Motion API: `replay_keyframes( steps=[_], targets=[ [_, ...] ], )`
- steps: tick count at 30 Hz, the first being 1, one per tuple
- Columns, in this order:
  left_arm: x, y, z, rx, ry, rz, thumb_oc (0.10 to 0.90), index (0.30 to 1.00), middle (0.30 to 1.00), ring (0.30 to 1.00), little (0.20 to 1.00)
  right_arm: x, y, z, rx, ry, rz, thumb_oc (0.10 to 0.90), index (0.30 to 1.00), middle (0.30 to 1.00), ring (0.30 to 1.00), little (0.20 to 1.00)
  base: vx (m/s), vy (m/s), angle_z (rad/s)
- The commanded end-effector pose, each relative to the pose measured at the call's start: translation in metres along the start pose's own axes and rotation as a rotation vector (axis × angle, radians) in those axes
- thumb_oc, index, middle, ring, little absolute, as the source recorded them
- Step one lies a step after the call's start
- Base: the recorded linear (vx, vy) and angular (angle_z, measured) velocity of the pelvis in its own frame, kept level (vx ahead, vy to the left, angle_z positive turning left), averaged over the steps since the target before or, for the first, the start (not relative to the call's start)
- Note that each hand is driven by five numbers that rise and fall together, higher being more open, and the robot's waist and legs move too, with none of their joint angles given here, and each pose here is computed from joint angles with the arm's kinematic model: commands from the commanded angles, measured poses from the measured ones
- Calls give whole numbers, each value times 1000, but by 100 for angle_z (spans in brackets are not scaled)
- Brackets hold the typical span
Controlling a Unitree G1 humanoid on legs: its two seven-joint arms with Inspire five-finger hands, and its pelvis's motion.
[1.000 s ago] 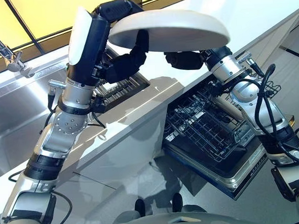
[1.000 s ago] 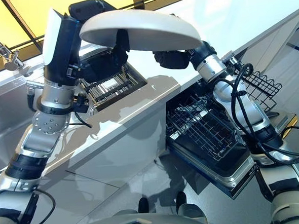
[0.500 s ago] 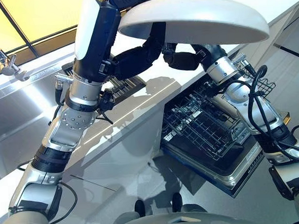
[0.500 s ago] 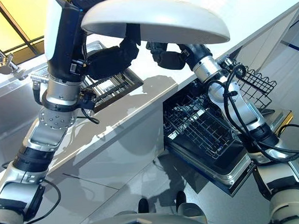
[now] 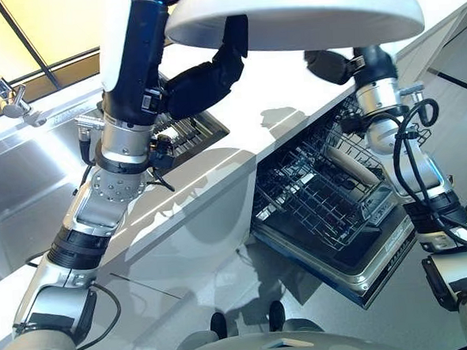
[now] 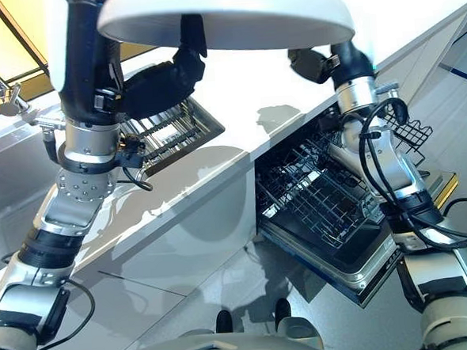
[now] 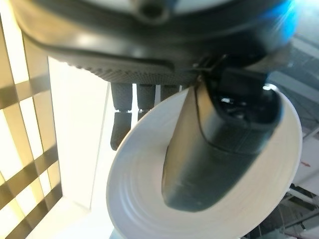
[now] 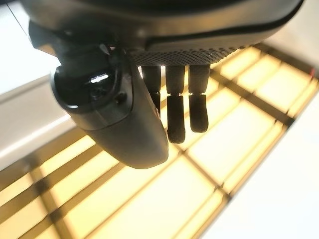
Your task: Pick up plates and place into dishwasher.
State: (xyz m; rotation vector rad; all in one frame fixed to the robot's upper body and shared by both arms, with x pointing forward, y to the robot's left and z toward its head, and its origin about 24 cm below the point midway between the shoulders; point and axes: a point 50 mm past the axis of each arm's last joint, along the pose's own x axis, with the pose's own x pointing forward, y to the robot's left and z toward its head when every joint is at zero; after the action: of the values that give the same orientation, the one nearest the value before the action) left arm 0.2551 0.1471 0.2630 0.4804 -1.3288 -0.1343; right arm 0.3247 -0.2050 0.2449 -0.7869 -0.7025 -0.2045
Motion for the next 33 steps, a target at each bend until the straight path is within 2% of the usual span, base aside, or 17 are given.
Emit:
replay_keyframes(
  steps=[1, 8, 15, 20, 23, 26, 29, 33],
  targets=[
    [19, 34, 7, 9, -71, 203, 100, 300, 300, 300, 200, 15, -48, 17, -81, -129, -220, 100, 300, 300, 300, 200, 0, 0, 0],
    [11, 49, -7, 180, 36, 200, 100, 300, 300, 300, 200, 6, -63, 21, -158, -197, -281, 100, 300, 300, 300, 200, -1, 3, -1],
    [-12, 64, -33, 233, 251, 197, 100, 300, 300, 300, 200, -1, -92, 43, -256, -342, -409, 100, 300, 300, 300, 200, -9, 13, -8],
    [-34, 63, -48, 255, 385, 162, 100, 300, 300, 300, 200, -5, -103, 62, -179, -439, -379, 100, 300, 300, 300, 200, -4, 12, -6],
    [-45, 60, -57, 271, 453, 128, 100, 300, 300, 300, 200, -7, -102, 70, -35, -469, -272, 100, 300, 300, 300, 200, -2, 14, -12],
    [-61, 54, -69, 251, 546, 94, 100, 300, 300, 300, 200, -8, -93, 71, 272, -466, -69, 100, 300, 300, 300, 200, -2, 9, -5],
    [-76, 47, -77, 146, 614, 106, 100, 300, 300, 300, 200, -8, -72, 64, 588, -411, 162, 100, 300, 300, 300, 200, 0, 13, -4],
    [-78, 27, -75, 122, 564, 37, 100, 300, 300, 300, 200, -5, -49, 51, 644, -324, 261, 100, 300, 300, 300, 200, 5, 8, -4]
  ],
)
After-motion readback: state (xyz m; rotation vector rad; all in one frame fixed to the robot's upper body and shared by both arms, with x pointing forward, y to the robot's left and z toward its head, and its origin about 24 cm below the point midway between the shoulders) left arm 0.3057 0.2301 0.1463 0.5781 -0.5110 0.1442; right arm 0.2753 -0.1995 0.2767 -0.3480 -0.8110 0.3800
